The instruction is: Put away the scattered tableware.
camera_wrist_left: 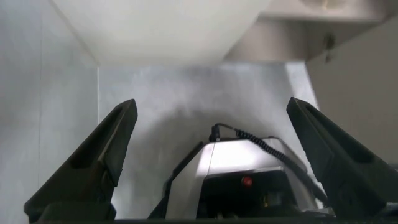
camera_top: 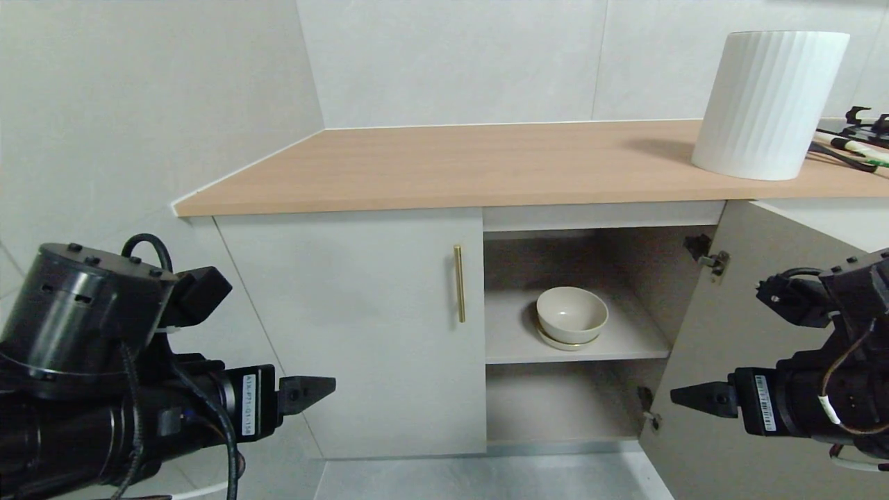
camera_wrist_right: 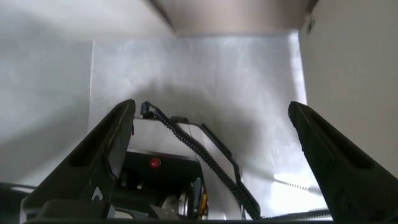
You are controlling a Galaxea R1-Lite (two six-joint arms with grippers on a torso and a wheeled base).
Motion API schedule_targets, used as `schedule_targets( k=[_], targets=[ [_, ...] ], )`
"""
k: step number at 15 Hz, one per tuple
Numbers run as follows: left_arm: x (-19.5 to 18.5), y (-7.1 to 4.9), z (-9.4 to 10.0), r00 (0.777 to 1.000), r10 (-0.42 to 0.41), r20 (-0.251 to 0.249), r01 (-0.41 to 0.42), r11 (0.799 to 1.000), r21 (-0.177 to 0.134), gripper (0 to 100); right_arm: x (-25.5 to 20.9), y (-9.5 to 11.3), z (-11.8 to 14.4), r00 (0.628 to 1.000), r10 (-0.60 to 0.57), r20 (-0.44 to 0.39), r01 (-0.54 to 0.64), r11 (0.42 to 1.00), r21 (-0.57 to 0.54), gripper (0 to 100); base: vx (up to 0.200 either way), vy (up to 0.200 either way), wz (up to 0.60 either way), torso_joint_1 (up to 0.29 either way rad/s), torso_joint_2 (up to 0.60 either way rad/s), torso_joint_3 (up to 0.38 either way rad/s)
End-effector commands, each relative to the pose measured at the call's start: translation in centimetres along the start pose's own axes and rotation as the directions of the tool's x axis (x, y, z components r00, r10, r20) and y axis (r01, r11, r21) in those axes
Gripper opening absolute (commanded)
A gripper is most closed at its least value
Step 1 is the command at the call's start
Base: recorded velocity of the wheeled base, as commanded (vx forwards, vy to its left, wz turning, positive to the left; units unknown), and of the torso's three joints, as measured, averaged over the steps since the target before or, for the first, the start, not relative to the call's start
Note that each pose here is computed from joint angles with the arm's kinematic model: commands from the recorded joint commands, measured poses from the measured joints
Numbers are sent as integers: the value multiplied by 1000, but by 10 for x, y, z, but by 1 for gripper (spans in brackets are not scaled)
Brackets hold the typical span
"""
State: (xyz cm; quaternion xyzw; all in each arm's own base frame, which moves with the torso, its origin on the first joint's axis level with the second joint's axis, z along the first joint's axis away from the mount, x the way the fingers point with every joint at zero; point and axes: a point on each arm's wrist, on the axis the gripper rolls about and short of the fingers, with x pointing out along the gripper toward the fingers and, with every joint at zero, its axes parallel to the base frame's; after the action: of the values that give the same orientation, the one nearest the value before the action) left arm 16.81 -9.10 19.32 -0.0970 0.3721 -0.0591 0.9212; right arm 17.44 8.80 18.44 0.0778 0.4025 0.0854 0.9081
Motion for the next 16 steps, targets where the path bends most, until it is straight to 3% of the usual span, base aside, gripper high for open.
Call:
schedule_targets(
  k=[1, 7, 16],
  targets=[
    [7, -1, -2, 1000, 10, -24, -10, 1000, 6, 100, 1, 1, -1, 1000, 0, -5, 0, 1000, -4, 100, -200, 0, 0, 2, 2, 2],
    [7, -1, -3, 999, 12, -30, -11, 1000, 8, 100, -1, 1, -1, 1000, 1, -2, -1, 1000, -6, 100, -200, 0, 0, 1, 4, 1],
    [8, -1, -4, 999, 9, -34, -9, 1000, 10, 100, 0, 2, -4, 1000, 4, -12, -4, 1000, -16, 100, 0, 0, 0, 0, 0, 0]
  ],
)
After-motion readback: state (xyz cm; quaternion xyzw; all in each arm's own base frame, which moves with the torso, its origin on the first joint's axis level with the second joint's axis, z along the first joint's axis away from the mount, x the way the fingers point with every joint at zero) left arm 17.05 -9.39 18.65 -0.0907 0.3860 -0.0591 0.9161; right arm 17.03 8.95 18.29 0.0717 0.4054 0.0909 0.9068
